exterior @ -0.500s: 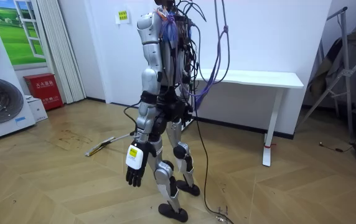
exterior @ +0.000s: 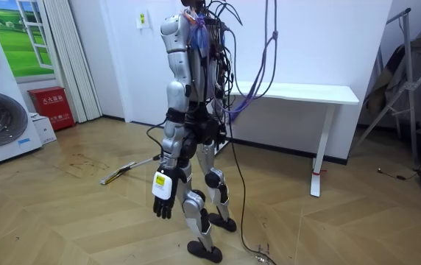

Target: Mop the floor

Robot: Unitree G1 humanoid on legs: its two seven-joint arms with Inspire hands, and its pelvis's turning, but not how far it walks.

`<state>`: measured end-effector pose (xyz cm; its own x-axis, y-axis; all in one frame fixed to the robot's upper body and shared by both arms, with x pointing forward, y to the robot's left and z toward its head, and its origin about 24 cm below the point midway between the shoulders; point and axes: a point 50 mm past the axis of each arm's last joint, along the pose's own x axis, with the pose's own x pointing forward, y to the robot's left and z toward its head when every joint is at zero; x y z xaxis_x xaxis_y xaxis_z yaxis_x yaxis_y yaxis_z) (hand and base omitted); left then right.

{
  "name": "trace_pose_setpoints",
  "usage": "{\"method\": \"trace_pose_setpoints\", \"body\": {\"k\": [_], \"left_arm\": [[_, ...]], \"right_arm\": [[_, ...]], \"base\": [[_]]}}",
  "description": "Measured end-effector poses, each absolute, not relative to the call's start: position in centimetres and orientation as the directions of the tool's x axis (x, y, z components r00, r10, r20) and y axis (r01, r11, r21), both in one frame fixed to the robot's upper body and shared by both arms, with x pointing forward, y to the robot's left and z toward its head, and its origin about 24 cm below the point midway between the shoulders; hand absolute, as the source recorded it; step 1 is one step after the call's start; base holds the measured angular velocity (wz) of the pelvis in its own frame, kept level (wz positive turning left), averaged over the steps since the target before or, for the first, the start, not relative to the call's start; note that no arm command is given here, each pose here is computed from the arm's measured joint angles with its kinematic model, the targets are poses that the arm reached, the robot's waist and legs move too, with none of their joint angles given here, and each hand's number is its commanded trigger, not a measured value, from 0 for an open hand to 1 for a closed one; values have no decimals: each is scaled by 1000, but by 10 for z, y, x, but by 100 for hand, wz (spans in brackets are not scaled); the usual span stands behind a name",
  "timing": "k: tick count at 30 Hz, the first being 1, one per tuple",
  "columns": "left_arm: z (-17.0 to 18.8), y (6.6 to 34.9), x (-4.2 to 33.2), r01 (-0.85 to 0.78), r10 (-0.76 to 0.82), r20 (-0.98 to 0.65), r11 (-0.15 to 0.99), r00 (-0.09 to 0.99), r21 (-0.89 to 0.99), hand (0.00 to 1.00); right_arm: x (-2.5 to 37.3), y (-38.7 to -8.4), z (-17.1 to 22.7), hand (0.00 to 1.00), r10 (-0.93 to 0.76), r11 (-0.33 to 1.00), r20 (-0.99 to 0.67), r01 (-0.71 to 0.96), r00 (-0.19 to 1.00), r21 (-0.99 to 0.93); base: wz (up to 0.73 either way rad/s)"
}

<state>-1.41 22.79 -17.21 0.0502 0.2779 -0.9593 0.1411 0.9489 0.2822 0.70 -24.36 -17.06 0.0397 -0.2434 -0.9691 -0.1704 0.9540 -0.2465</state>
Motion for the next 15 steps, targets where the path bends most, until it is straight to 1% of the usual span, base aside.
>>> {"method": "trace_pose_setpoints", "body": {"k": [9, 15], "left_arm": [[-172, 229, -16, 132, 283, -958, 949, 46, 286, 0], [-172, 231, 1, 140, 289, -954, 944, 81, 298, 0]], "right_arm": [[7, -244, -171, 100, -253, 952, -967, -170, 37, -256], [19, -244, -170, 100, -263, 951, -962, -152, 67, -270]], "base": [[0], [0]]}}
